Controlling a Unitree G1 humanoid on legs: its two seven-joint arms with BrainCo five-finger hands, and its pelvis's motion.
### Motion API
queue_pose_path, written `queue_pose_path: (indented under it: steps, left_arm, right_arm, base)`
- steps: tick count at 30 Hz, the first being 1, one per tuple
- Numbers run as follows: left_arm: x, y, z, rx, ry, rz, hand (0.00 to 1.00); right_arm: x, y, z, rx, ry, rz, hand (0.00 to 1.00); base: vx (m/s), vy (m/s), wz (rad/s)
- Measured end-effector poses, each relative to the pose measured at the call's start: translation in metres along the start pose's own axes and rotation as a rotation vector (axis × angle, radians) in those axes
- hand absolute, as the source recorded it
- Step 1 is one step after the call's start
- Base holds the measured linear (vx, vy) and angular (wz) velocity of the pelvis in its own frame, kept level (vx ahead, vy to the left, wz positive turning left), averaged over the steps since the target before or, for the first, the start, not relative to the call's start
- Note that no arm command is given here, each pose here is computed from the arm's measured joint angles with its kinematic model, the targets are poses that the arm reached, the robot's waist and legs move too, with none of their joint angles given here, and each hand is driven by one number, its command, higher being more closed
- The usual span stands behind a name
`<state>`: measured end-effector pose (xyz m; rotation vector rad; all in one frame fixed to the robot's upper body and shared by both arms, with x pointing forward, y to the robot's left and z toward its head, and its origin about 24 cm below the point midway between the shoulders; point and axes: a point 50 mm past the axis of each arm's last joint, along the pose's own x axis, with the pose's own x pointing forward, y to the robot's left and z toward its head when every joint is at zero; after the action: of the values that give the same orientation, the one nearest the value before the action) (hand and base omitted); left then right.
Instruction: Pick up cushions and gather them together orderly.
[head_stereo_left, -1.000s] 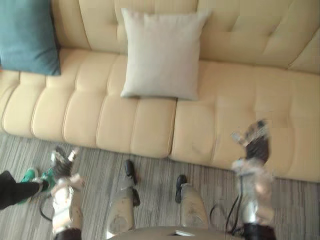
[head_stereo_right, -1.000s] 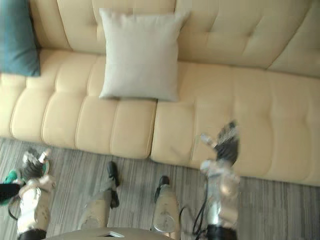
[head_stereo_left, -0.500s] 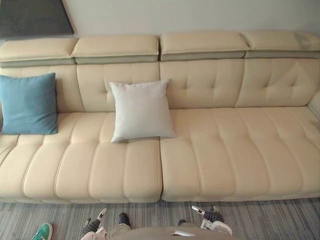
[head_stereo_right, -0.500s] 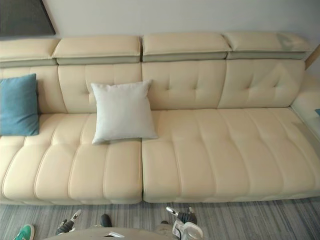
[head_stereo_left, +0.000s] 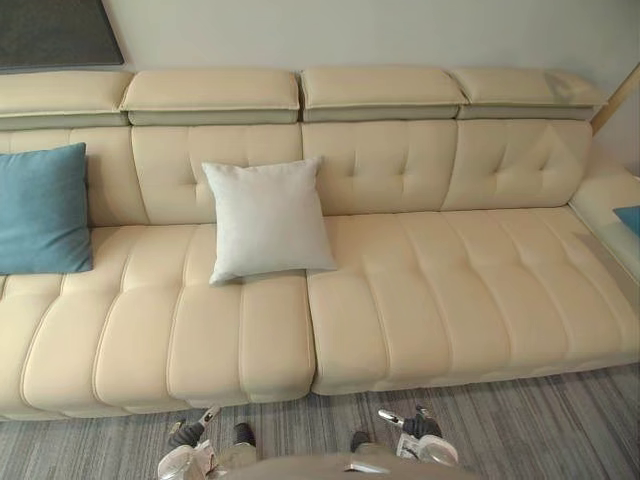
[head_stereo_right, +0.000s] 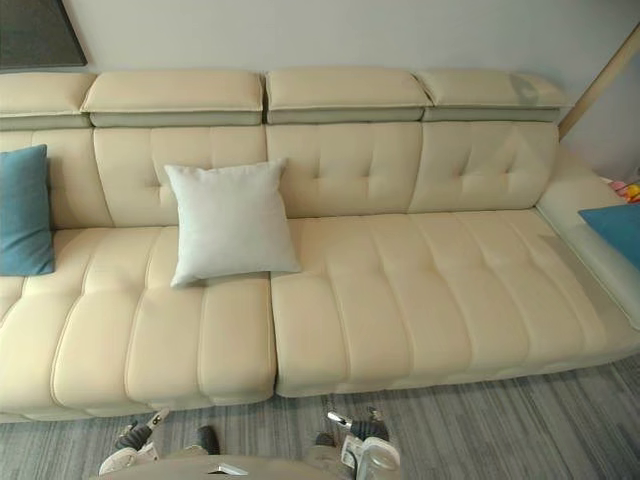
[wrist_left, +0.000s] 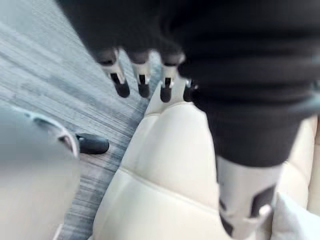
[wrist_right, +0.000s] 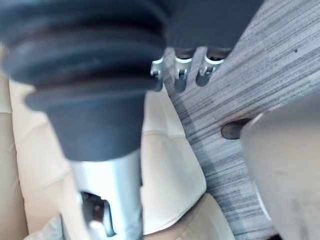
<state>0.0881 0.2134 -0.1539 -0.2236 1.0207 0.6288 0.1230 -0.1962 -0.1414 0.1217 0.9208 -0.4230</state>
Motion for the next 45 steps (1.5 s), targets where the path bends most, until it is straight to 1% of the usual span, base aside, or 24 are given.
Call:
queue_pose_path:
  steps: [2, 4, 5, 7, 10, 13, 15, 17, 19, 20, 23, 25, 27, 32, 37, 40, 42, 45]
  left_arm:
    - [0.001, 0.006, 0.004, 0.026, -0.012, 0.005, 0.00]
    - [0.002, 0.020, 0.006, 0.030, -0.023, 0.042, 0.00]
    - [0.002, 0.019, 0.005, 0.027, -0.016, 0.042, 0.00]
    - [0.000, 0.015, -0.003, 0.011, 0.012, 0.037, 0.00]
    - [0.000, 0.007, -0.004, 0.022, 0.021, 0.024, 0.00]
    - [0.001, 0.002, 0.000, 0.052, 0.007, 0.002, 0.00]
    - [0.000, 0.000, -0.002, 0.063, 0.014, -0.004, 0.00]
    - [0.000, -0.001, -0.004, 0.080, 0.019, -0.013, 0.00]
    - [0.002, 0.000, 0.003, 0.059, 0.003, -0.003, 0.00]
    - [0.001, 0.006, 0.000, 0.066, 0.009, 0.013, 0.00]
    - [-0.003, 0.006, -0.015, 0.040, 0.053, 0.014, 0.00]
    - [-0.003, 0.016, -0.014, 0.031, 0.050, 0.034, 0.00]
    - [-0.002, 0.023, -0.015, 0.042, 0.053, 0.046, 0.00]
    - [-0.001, 0.014, -0.016, 0.092, 0.065, 0.021, 0.00]
    - [-0.001, -0.005, -0.012, 0.118, 0.051, -0.028, 0.00]
    - [-0.002, -0.023, -0.009, 0.130, 0.038, -0.072, 0.00]
    - [-0.003, -0.031, -0.007, 0.152, 0.024, -0.095, 0.00]
    - [-0.004, -0.033, -0.008, 0.177, 0.024, -0.113, 0.00]
  right_arm:
    - [-0.001, 0.001, -0.008, -0.007, 0.028, 0.004, 0.00]
    - [0.000, 0.005, -0.007, -0.032, 0.035, 0.017, 0.00]
    - [0.003, 0.005, -0.001, -0.043, 0.020, 0.019, 0.00]
    - [0.012, 0.007, 0.026, -0.094, -0.045, 0.029, 0.00]
    - [0.017, -0.004, 0.046, -0.123, -0.094, 0.003, 0.00]
    - [0.017, 0.001, 0.047, -0.124, -0.097, 0.013, 0.00]
    - [0.017, -0.002, 0.046, -0.124, -0.096, -0.005, 0.00]
    - [0.016, -0.010, 0.039, -0.109, -0.077, -0.035, 0.00]
    - [0.015, -0.014, 0.027, -0.074, -0.029, -0.060, 0.00]
    - [0.014, -0.021, 0.021, -0.062, -0.009, -0.086, 0.00]
    - [0.009, -0.029, 0.004, -0.056, 0.040, -0.107, 0.00]
    - [0.003, -0.020, -0.016, -0.025, 0.102, -0.090, 0.00]
    - [0.001, -0.015, -0.021, -0.004, 0.117, -0.083, 0.00]
    - [0.002, -0.014, -0.017, 0.000, 0.101, -0.081, 0.00]
    - [0.004, -0.007, -0.002, -0.019, 0.040, -0.054, 0.00]
    - [0.005, -0.004, 0.007, -0.022, 0.006, -0.043, 0.00]
    - [0.005, -0.008, 0.008, -0.017, -0.005, -0.056, 0.00]
    - [0.004, -0.016, 0.003, -0.026, 0.009, -0.076, 0.00]
  base:
    - [-0.02, -0.077, 0.62]
    - [0.03, -0.136, -0.08]
    - [-0.06, -0.186, -0.49]
    - [-0.15, -0.119, -0.48]
    - [-0.14, 0.021, -0.30]
    - [-0.23, -0.059, -0.10]
    - [-0.26, -0.049, 0.00]
    - [-0.29, -0.008, -0.02]
    - [-0.14, 0.065, -0.47]
    - [-0.17, 0.079, -0.90]
    - [-0.21, 0.201, -1.18]
    - [-0.19, 0.184, -1.37]
    - [-0.07, 0.100, -1.22]
    - [0.01, 0.045, -0.71]
    - [0.09, -0.010, -0.96]
    - [0.04, -0.090, -1.32]
    - [0.02, -0.078, -1.10]
    - [0.09, -0.100, -0.84]
